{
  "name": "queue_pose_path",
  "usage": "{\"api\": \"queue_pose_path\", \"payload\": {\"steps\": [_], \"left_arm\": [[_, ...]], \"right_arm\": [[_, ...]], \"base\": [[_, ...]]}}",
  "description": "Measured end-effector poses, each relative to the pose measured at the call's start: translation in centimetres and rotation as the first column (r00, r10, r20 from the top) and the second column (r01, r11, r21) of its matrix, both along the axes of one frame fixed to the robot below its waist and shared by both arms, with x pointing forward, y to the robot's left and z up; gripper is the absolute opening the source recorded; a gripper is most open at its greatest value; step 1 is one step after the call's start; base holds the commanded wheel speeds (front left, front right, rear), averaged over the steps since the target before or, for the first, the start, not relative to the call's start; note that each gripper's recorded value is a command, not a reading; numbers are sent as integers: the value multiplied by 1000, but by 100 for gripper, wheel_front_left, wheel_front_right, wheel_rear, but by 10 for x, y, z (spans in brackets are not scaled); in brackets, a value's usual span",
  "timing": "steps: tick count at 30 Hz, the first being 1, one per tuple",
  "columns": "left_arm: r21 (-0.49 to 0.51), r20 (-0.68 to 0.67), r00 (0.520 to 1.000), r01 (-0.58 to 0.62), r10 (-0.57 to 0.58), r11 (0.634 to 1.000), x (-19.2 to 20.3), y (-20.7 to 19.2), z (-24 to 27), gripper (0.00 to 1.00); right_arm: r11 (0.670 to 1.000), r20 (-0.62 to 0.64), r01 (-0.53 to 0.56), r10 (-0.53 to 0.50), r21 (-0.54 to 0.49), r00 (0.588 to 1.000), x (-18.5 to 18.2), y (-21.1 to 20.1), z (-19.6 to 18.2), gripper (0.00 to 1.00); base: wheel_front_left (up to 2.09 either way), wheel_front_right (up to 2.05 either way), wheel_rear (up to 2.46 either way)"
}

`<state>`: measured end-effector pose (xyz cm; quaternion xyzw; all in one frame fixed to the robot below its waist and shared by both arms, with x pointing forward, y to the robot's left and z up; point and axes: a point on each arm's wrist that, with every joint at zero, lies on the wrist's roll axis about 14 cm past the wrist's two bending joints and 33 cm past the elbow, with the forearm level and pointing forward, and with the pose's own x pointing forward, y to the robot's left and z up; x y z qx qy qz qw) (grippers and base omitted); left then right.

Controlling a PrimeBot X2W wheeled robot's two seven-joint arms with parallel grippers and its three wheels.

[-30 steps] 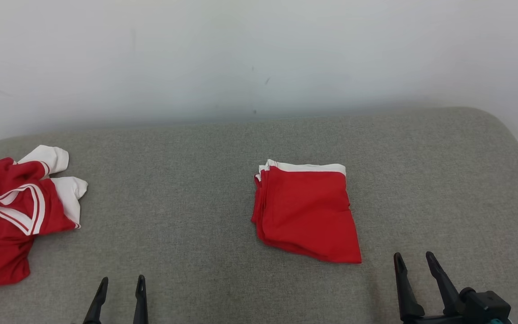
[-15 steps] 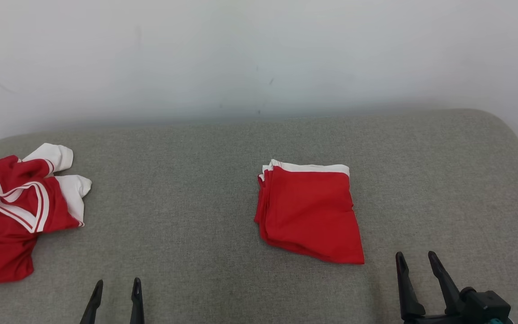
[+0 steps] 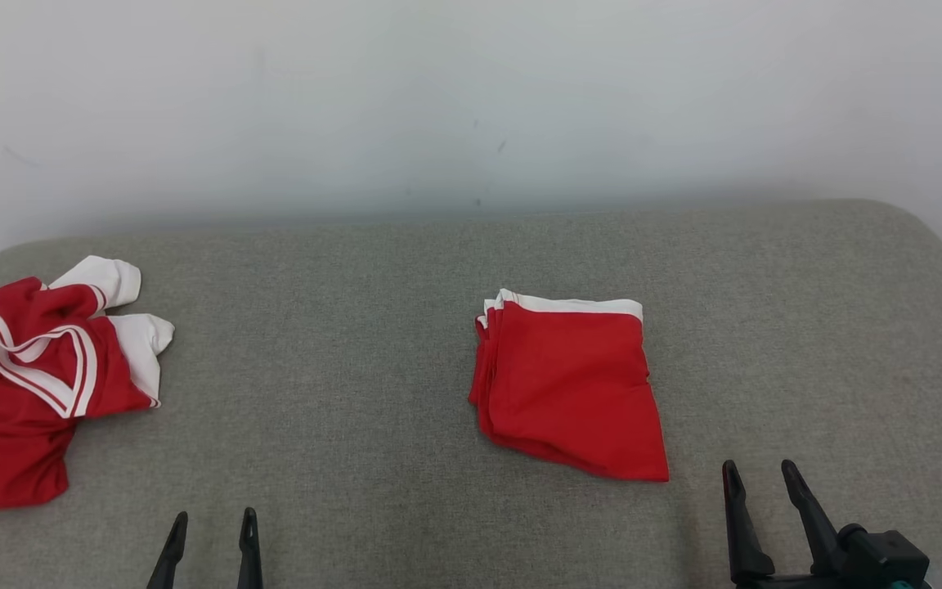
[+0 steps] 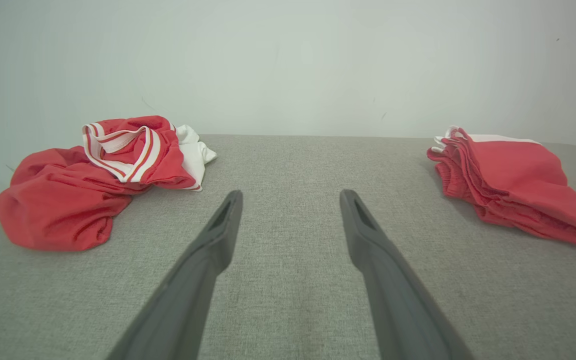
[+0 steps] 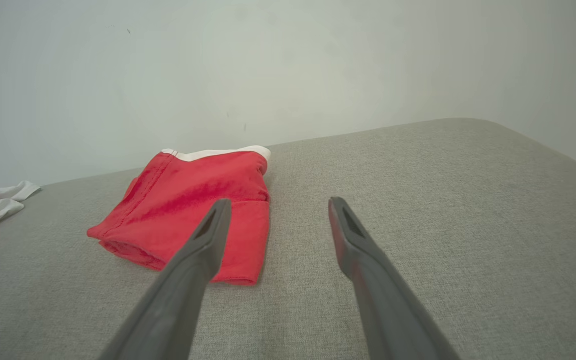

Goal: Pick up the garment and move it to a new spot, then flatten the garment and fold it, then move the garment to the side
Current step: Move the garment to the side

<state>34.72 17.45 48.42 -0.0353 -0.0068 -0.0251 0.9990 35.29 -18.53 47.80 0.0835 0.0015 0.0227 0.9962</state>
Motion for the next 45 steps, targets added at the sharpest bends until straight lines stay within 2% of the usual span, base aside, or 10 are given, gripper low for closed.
{"api": "queue_pose_path", "payload": {"steps": [45], "left_arm": [[5,-16,1000,-5,5,1000,2,3,-5,100]], "right_arm": [[1000,-24,-10,10,0,1000,2,5,-8,100]], "base": [[0,0,0]]}}
